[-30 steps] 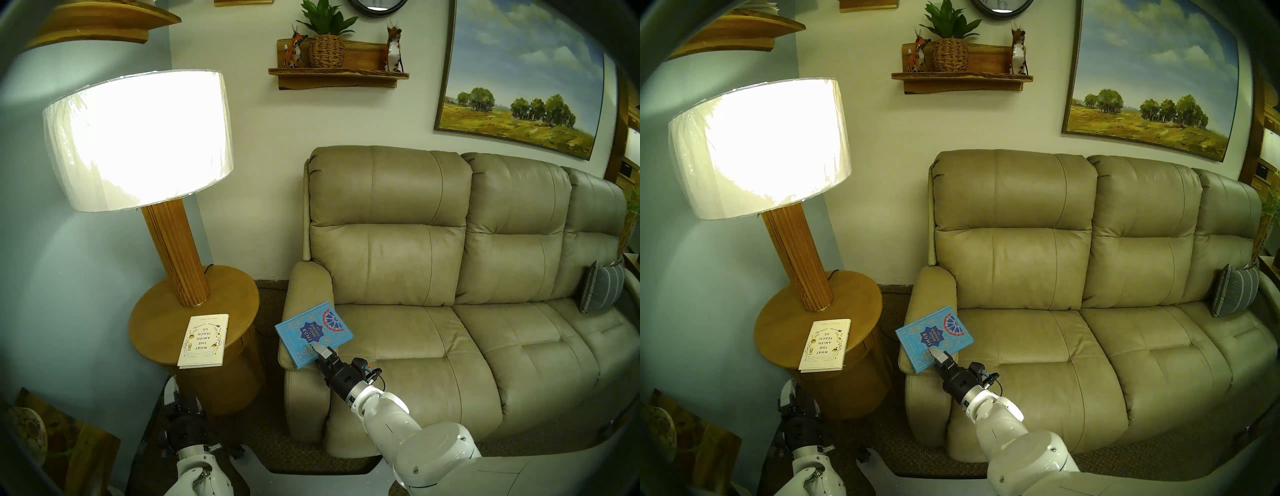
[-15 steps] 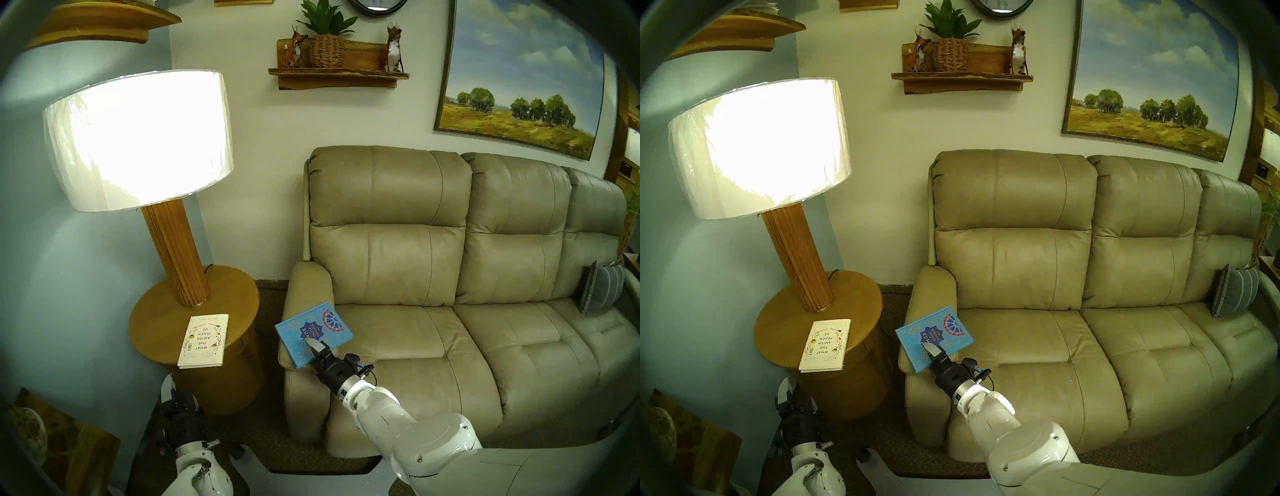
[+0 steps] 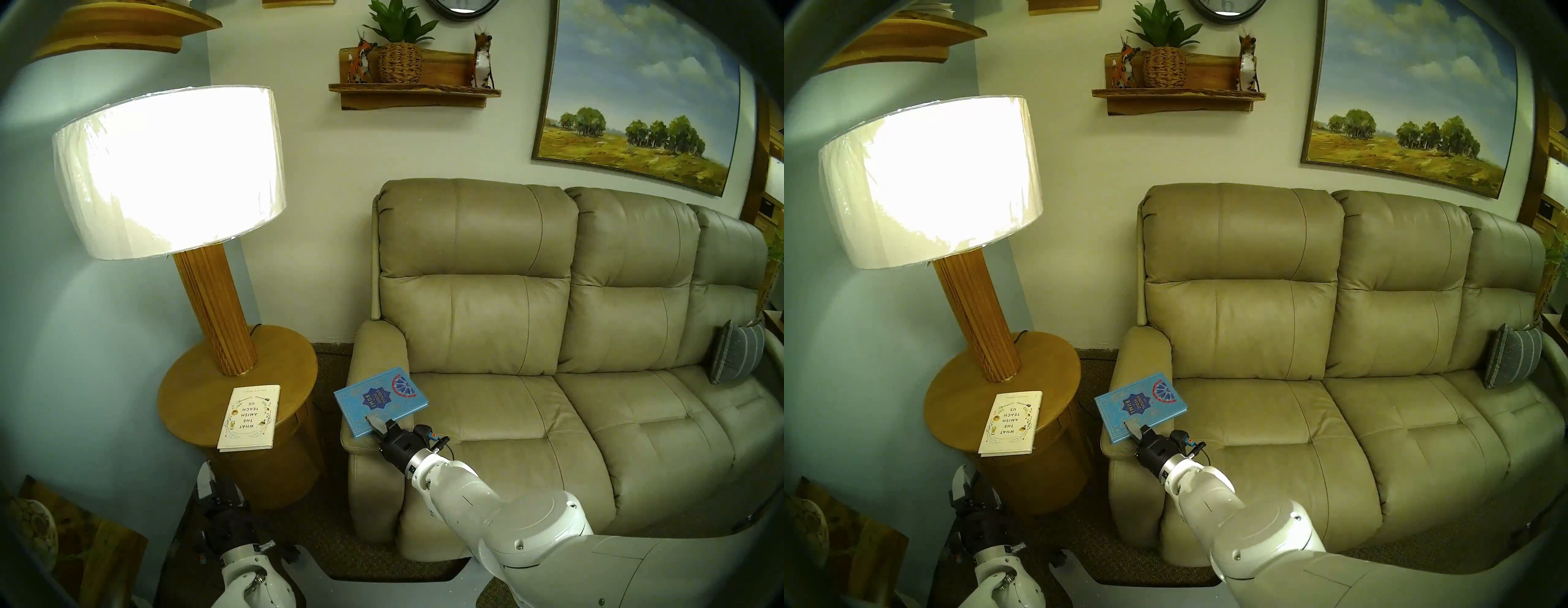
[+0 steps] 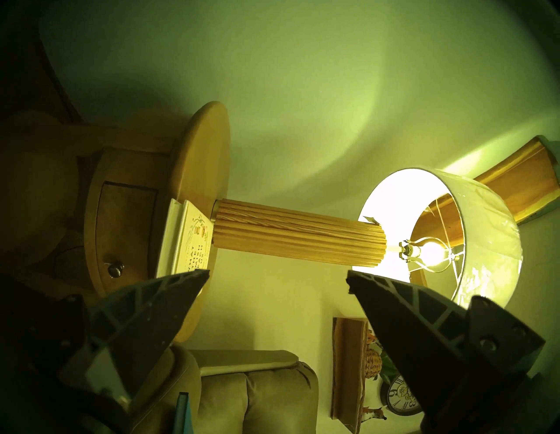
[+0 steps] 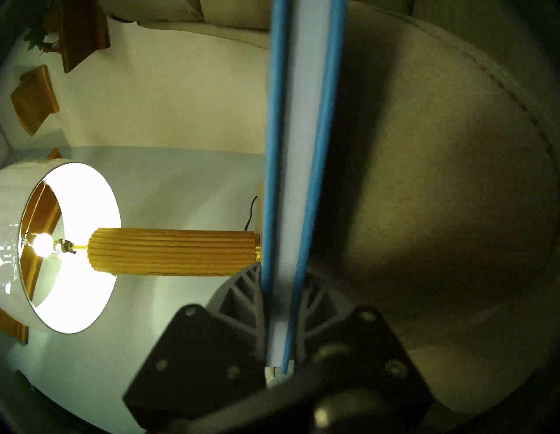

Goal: Move books from sofa to side table

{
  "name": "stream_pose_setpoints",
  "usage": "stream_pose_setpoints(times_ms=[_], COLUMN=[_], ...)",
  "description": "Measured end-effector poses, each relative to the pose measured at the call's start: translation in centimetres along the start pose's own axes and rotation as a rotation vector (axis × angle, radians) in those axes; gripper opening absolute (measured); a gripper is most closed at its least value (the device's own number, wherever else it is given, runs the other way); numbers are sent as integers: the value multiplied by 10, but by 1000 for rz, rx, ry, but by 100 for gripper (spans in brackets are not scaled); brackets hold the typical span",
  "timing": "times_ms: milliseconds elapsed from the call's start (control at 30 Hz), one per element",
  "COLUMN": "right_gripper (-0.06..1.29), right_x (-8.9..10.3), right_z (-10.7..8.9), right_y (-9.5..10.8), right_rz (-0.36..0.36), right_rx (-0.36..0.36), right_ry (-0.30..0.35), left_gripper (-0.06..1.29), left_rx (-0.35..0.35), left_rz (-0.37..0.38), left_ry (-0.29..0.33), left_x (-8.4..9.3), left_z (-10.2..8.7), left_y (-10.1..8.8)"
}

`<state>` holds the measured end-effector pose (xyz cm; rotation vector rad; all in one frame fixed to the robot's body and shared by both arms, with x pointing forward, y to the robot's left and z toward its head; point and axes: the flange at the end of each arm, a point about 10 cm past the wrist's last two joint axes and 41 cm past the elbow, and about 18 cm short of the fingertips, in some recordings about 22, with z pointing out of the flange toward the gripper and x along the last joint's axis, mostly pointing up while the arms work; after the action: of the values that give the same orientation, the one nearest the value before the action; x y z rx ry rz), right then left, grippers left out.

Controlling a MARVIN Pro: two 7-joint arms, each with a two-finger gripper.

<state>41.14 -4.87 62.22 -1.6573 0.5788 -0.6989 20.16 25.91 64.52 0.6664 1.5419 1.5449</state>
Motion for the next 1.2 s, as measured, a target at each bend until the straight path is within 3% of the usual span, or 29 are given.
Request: stream_pose_setpoints(times_ms=[333, 567, 867, 1200], right_gripper=[12, 12, 12, 12], right_x=[-4, -22, -48, -68], right_z=[-5, -2, -5, -13], right_y=[-5, -14, -19, -21], right_rz=[-85, -108, -149, -171], right_rx=[82, 158, 242, 329], right_ry=[-115, -213, -368, -470], left_gripper=[127, 127, 127, 127], left_rx=[56, 95, 92, 100], left_rz=[-2, -7, -11, -31], left_ry=[3, -29, -58, -99], left_x=[-18, -28, -38, -52], left_z=[-24, -34, -30, -23], left_y=[-15, -25, -29, -35])
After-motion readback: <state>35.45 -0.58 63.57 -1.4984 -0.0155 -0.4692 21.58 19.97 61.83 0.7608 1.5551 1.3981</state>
